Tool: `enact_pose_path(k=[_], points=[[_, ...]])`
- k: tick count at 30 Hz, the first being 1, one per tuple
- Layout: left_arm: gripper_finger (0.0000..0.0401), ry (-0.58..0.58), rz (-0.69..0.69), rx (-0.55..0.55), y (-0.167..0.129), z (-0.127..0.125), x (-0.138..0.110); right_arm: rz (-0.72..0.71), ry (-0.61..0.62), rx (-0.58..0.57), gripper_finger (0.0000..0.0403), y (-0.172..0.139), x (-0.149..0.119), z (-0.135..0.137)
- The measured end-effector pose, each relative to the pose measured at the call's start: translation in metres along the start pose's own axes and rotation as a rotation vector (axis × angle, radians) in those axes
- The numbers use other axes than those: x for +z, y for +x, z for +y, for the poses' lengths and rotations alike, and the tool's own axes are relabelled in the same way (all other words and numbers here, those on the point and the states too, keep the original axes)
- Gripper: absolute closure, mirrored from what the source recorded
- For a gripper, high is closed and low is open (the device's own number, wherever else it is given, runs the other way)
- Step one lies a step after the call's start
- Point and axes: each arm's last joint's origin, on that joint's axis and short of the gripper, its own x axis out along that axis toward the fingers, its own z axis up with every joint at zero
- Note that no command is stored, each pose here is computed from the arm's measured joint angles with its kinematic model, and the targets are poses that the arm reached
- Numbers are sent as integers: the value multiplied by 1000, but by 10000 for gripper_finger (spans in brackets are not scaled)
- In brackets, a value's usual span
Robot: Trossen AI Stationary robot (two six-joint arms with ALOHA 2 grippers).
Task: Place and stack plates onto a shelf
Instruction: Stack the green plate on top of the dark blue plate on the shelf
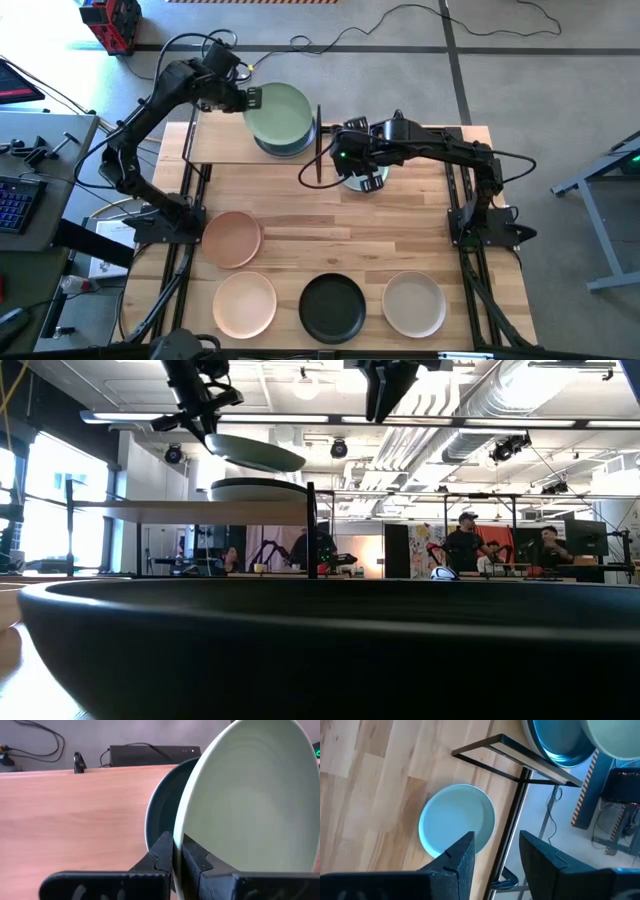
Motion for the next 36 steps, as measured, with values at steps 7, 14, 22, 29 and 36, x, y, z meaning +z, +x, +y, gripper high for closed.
enact_pose_path(k=[7, 14, 22, 29, 36], points=[[398, 13, 31, 3, 9, -2, 1, -8, 11, -6, 269, 1, 0, -2], [398, 40, 86, 28, 32, -5, 6, -11, 12, -6, 269, 1, 0, -2], [398, 49, 139, 23, 48, -7, 9, -14, 14, -8, 269, 1, 1, -2], [398, 40, 148, 30, 53, -8, 9, -14, 14, -8, 269, 1, 1, -2], [386, 39, 155, 36, 53, -7, 9, -14, 11, -8, 269, 1, 1, -2]])
